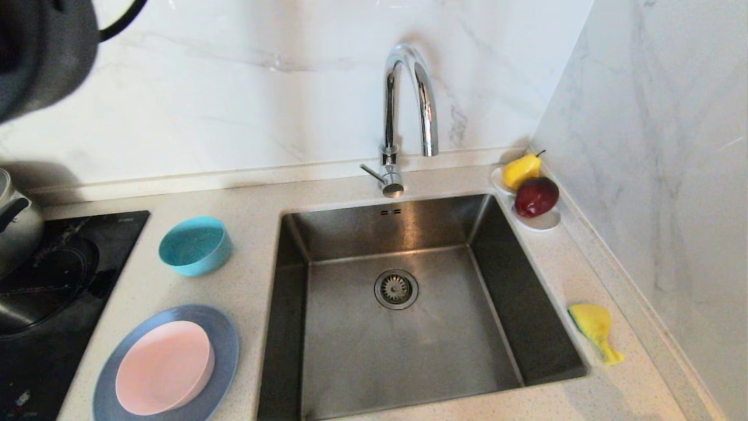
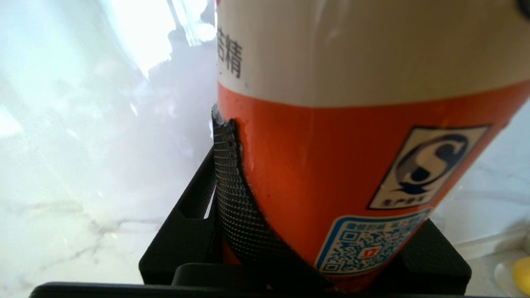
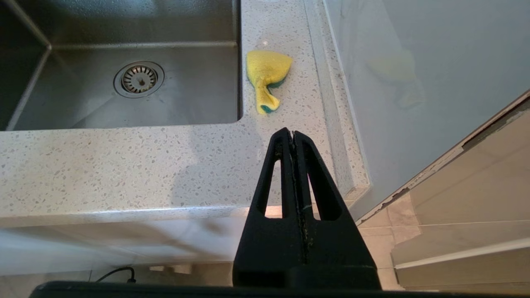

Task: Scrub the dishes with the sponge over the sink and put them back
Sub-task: Place the dish soap on the table

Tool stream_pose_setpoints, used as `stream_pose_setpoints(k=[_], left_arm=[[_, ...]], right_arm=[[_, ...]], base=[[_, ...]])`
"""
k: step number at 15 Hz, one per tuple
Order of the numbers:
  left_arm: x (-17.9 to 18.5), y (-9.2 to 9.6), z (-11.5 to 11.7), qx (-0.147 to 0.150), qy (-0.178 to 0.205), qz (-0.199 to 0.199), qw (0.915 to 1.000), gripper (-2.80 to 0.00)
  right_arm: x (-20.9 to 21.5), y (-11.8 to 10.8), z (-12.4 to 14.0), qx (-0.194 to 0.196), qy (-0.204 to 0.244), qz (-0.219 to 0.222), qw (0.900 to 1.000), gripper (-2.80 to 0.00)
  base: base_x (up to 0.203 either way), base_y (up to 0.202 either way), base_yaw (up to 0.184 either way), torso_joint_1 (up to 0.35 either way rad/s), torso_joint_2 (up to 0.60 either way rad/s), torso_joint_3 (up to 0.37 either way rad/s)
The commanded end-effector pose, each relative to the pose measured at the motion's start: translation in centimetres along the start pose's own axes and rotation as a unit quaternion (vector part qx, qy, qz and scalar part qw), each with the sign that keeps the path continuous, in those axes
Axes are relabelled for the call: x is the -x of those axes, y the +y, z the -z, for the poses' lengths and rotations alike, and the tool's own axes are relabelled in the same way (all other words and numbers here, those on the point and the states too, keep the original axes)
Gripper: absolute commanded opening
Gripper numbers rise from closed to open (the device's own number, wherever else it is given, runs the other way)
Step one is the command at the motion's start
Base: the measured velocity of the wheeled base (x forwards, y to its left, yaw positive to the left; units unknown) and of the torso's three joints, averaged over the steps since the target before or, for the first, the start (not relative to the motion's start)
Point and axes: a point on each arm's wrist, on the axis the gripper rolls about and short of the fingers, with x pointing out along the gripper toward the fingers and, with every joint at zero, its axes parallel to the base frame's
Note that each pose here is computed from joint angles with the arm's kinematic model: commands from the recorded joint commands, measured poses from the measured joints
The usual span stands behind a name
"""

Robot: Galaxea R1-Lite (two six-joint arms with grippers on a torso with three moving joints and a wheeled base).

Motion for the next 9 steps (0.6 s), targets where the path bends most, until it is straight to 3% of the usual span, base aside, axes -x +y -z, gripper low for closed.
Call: stream_pose_setpoints(k=[1,4,9], left_arm=[[0.1,4.2,-1.1,0.036,0.008,-0.017,0.9992,-2.80],[-0.1,6.7,-0.8,0.076,0.019,-0.024,0.9967,-2.80],[-0.1,10.8,2.0,0.101,0.063,0.011,0.9928,-2.80]], right_arm=[[0.0,0.0,0.0,0.000,0.001,0.000,1.000,-2.80],[0.0,0.0,0.0,0.000,0.000,-0.001,1.000,-2.80],[0.0,0.0,0.0,0.000,0.000,0.000,1.000,-2.80]], base=[[0.000,0.000,0.000,0.000,0.00,0.000],[0.000,0.000,0.000,0.000,0.00,0.000],[0.000,0.000,0.000,0.000,0.00,0.000]])
